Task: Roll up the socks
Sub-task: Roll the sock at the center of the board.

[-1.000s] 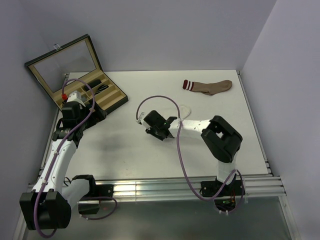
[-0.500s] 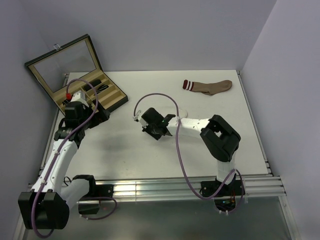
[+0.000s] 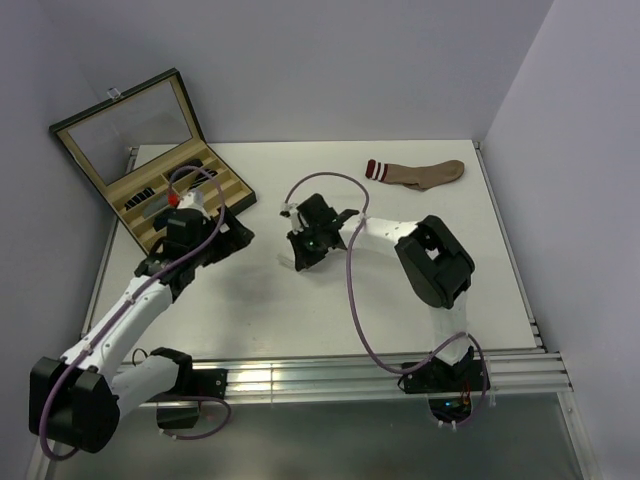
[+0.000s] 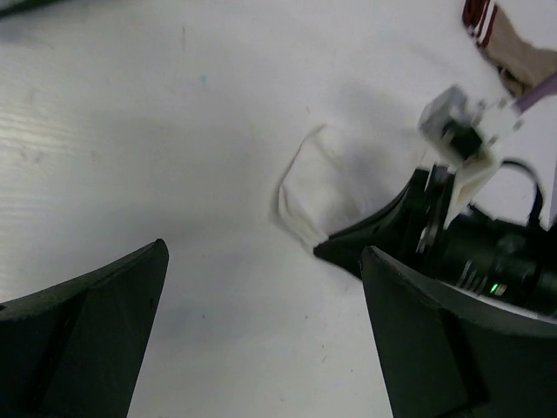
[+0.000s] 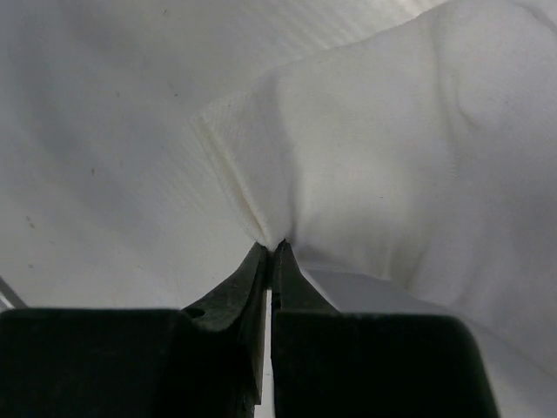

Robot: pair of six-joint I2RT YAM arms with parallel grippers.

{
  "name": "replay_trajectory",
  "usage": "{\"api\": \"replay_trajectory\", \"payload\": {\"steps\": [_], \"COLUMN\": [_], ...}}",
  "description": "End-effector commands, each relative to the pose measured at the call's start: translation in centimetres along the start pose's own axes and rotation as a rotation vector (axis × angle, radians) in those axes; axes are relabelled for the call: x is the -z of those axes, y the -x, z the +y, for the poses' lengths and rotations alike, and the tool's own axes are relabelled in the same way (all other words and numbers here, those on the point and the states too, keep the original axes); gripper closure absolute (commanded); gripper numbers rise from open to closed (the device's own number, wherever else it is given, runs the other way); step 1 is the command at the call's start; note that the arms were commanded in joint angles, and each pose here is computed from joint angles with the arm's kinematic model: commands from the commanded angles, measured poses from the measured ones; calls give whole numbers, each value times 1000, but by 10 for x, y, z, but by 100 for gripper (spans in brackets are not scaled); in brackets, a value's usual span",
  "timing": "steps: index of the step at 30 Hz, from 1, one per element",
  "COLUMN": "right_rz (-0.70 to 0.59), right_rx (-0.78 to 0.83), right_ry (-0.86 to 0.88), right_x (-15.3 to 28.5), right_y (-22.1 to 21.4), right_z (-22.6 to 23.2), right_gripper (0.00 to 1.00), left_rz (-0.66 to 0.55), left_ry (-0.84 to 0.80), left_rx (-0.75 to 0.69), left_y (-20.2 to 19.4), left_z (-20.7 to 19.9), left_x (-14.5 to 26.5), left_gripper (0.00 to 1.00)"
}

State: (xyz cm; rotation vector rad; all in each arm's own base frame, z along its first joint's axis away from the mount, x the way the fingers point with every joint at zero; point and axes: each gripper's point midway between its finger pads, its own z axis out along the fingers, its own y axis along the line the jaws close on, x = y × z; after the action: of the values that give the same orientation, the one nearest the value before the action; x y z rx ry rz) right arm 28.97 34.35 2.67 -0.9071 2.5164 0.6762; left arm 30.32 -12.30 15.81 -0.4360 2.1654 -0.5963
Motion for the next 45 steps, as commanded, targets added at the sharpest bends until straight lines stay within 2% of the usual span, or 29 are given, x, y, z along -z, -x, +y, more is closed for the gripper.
{"api": "replay_trajectory", "payload": {"steps": [1, 5, 11, 17, 18, 24, 34, 45], "right_rz": [-38, -19, -3, 9, 12, 19, 29, 35], "right_rx": [-160, -297, -450, -529, -533, -551, -564, -569], "right_ry": [174, 310, 468, 496, 498, 494, 495, 500], "right_x": [6, 6, 6, 3, 1, -1, -4, -6], "right_y": [20, 17, 15, 14, 13, 11, 10, 7], "right_z": [8, 3, -6, -19, -20, -25, -26, -26], "right_gripper": [100, 100, 100, 100, 100, 100, 100, 100], "left_rz": [8, 31, 27, 88, 97, 140, 192, 198], "left_ry": [-33, -88, -98, -71, -65, 0, 83, 27], "left_rx": [89, 121, 139, 143, 140, 126, 104, 117], "left_y": [-14, -31, -47, -68, -71, -87, -107, -114], "left_z": [-15, -33, -49, -52, -53, -44, -27, -32], "left_x": [-16, -29, -47, -70, -73, -91, -117, -127], "left_gripper": [2, 4, 12, 26, 33, 51, 72, 70]}}
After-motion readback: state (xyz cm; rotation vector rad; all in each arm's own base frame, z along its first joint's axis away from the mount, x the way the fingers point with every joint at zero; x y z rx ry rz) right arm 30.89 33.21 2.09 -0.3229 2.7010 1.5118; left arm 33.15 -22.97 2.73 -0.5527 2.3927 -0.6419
